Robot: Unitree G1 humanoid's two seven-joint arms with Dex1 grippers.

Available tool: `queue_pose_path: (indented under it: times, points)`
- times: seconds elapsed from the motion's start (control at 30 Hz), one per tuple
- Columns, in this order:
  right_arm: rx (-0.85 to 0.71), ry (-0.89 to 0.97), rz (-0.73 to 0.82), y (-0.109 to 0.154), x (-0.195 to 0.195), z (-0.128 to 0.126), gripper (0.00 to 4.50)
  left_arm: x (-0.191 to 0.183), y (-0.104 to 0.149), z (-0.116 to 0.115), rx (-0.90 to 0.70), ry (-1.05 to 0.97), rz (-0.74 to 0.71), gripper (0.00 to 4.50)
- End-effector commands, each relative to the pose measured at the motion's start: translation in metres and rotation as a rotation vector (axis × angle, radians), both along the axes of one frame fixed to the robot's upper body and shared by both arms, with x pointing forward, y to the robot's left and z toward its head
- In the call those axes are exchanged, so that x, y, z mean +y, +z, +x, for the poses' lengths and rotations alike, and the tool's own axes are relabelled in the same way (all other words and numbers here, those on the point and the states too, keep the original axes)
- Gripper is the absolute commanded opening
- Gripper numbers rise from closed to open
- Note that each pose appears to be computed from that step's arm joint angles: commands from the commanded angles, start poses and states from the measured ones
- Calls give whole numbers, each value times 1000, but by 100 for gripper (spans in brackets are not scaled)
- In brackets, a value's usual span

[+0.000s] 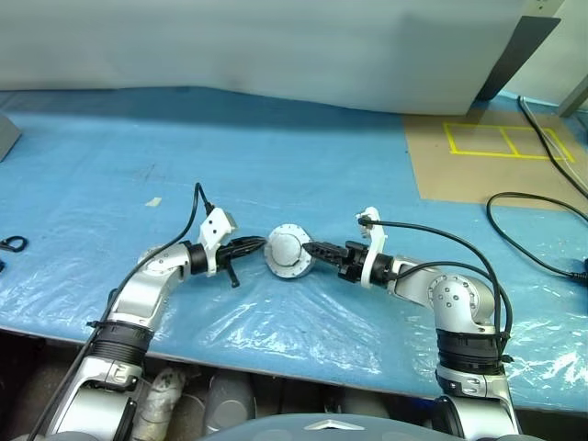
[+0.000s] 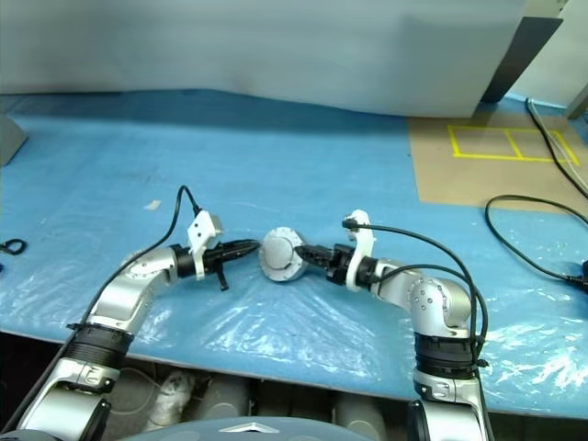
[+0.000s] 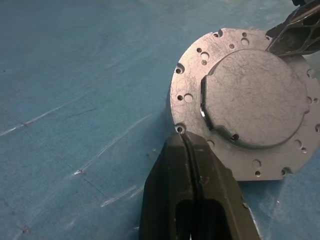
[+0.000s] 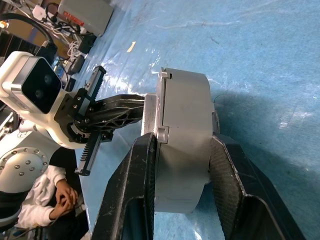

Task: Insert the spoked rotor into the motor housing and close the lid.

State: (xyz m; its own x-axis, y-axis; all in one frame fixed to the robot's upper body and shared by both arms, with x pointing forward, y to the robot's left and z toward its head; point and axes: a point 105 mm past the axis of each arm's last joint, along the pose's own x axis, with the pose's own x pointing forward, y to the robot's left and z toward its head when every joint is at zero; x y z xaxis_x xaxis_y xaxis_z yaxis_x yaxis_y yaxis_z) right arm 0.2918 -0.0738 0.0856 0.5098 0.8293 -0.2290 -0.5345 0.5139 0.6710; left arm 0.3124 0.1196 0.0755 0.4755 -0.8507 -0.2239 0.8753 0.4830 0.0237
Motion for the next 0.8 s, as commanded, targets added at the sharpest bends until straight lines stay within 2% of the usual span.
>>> queue_pose_path:
  times: [0.03,0.23,0.4,0.5,0.6,0.73,0.8]
  points:
    - [1,46,32,6,13,-4,117,-6,8,-33,118,-144,-80,0]
    - [83,37,67,1,11,-2,117,18,25,-54,188,-162,-108,0]
    - [99,45,311,33,8,5,117,33,23,-45,200,-49,-124,0]
    - [45,65,396,58,11,5,117,34,26,-36,233,27,-209,0]
    - [-8,86,443,81,18,3,117,31,26,-36,311,42,-294,0]
    - [-17,86,479,91,23,1,117,31,38,-26,349,94,-454,0]
    - [-9,81,483,92,25,1,117,31,45,-25,387,87,-552,36]
